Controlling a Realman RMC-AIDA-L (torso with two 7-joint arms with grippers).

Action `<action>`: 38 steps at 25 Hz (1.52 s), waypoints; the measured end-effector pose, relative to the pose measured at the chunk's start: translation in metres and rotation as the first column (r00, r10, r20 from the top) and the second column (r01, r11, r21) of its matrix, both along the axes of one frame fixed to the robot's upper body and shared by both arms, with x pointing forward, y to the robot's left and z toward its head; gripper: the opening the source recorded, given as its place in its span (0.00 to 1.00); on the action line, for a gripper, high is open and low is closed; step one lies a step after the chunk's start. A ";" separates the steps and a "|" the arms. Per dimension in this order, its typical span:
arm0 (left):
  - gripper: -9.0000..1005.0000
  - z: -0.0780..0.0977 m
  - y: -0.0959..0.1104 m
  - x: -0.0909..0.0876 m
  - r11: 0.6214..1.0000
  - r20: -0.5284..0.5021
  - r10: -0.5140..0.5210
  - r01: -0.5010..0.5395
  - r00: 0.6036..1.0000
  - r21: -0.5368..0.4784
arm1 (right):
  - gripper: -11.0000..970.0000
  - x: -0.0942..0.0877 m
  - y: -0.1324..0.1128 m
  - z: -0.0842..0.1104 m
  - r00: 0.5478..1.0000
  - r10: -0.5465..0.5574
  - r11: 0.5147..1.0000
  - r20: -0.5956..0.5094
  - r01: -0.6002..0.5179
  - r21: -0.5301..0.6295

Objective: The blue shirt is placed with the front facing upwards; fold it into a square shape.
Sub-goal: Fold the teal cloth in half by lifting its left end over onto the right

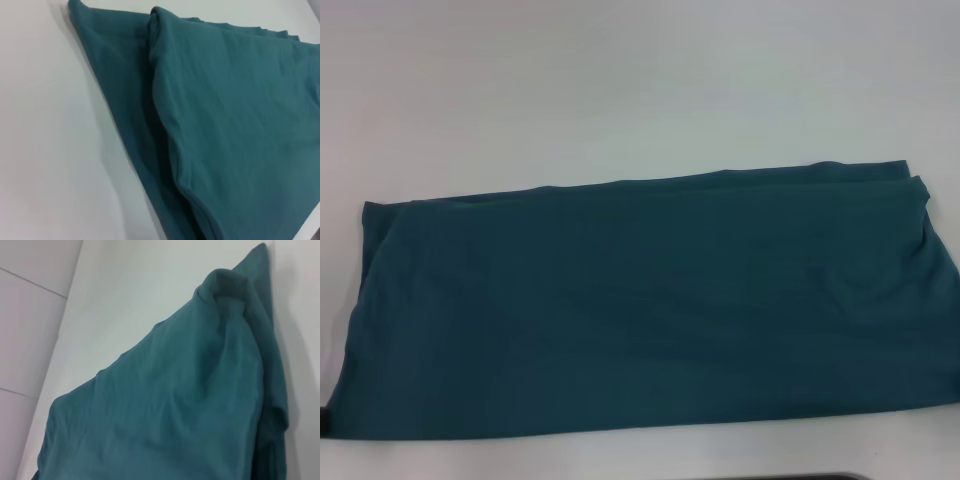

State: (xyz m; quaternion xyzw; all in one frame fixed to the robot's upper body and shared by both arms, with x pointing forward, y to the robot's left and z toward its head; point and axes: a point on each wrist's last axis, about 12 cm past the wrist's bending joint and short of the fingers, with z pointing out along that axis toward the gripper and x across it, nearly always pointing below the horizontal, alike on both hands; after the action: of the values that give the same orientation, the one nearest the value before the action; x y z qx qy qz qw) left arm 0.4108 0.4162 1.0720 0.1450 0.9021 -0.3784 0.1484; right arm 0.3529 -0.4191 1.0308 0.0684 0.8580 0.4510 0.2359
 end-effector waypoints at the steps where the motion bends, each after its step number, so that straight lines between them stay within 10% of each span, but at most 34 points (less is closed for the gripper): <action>1: 0.01 0.000 0.000 0.000 1.000 0.001 0.002 -0.002 1.000 0.000 | 0.05 0.001 -0.001 0.000 1.000 -0.006 1.000 -0.005 0.006 -0.005; 21: 0.02 0.003 0.004 0.001 0.999 0.016 0.034 -0.034 0.999 -0.006 | 0.06 0.011 -0.002 0.008 1.000 0.019 0.999 -0.013 -0.019 0.026; 32: 0.06 0.009 0.008 0.005 0.998 0.020 0.064 -0.064 0.998 -0.013 | 0.44 0.019 -0.013 0.026 1.000 -0.002 0.999 0.018 0.002 0.033; 38: 0.07 0.019 0.015 0.015 0.991 0.079 0.135 -0.132 0.988 -0.036 | 0.44 0.030 -0.016 0.036 0.998 -0.012 0.999 0.068 0.009 0.038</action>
State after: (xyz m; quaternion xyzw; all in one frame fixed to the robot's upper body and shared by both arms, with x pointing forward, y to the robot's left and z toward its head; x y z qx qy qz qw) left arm 0.4260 0.4310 1.0909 0.0973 0.8971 -0.3752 0.2121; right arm 0.3829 -0.4350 1.0671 0.0621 0.8404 0.4681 0.2659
